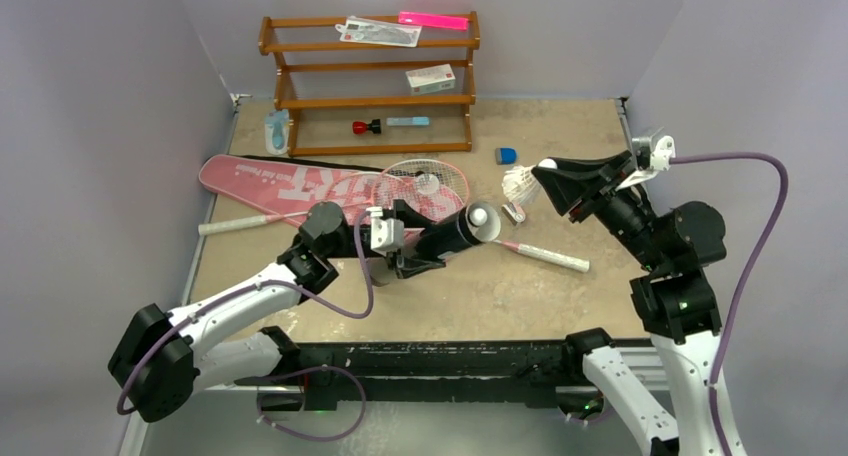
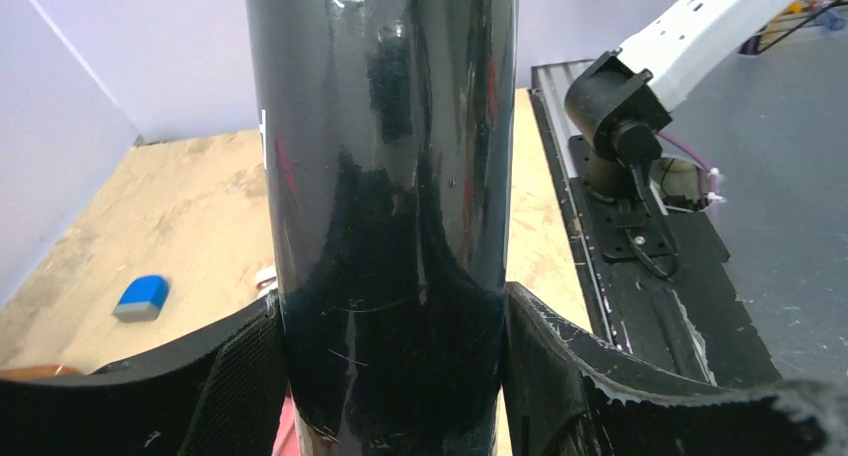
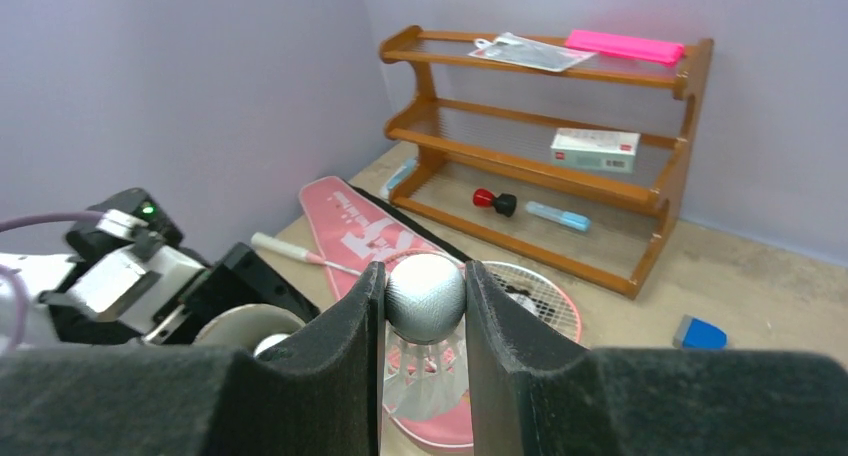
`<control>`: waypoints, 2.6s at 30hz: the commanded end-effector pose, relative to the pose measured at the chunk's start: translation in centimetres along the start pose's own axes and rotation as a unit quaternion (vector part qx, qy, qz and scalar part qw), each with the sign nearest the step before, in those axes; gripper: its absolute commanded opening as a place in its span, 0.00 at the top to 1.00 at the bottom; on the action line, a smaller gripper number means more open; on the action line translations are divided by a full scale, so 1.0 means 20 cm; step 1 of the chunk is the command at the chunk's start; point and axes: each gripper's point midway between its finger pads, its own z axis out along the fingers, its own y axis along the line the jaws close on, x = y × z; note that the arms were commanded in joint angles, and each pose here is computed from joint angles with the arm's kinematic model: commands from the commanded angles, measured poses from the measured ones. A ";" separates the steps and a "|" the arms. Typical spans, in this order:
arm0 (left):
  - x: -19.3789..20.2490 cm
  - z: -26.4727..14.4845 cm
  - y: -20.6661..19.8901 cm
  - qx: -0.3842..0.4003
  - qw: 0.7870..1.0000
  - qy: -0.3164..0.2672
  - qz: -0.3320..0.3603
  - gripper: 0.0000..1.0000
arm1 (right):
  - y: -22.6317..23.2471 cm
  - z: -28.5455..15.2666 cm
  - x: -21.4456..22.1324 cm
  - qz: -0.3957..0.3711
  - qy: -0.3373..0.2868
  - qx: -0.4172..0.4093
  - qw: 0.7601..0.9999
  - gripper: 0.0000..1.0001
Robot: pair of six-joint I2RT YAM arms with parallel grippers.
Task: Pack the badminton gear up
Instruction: Place the shuttlecock at the shuttle tube.
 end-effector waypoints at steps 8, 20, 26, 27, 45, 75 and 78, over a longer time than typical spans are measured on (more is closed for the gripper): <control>-0.05 0.07 -0.06 0.052 0.992 -0.103 -0.053 0.49 | 0.29 -0.12 -0.14 -0.015 -0.013 -0.119 0.993 0.97; -0.03 0.09 -0.04 0.039 0.991 -0.107 -0.072 0.49 | 0.30 -0.06 -0.08 0.044 0.049 -0.133 0.989 0.99; -0.02 0.09 -0.02 0.028 0.992 -0.100 -0.076 0.50 | 0.27 -0.02 -0.09 0.088 0.073 -0.111 0.987 1.00; -0.01 0.09 -0.01 0.027 0.992 -0.097 -0.077 0.50 | 0.28 -0.01 -0.09 0.093 0.076 -0.115 0.986 1.00; -0.01 0.09 -0.01 0.031 0.992 -0.092 -0.078 0.50 | 0.32 0.04 -0.06 0.130 0.129 -0.148 0.972 1.00; -0.02 0.10 -0.01 0.034 0.992 -0.091 -0.081 0.49 | 0.26 0.07 0.10 0.154 0.174 -0.142 0.962 1.00; -0.01 0.10 -0.01 0.034 0.992 -0.089 -0.082 0.50 | 0.25 0.08 0.12 0.151 0.175 -0.140 0.963 1.00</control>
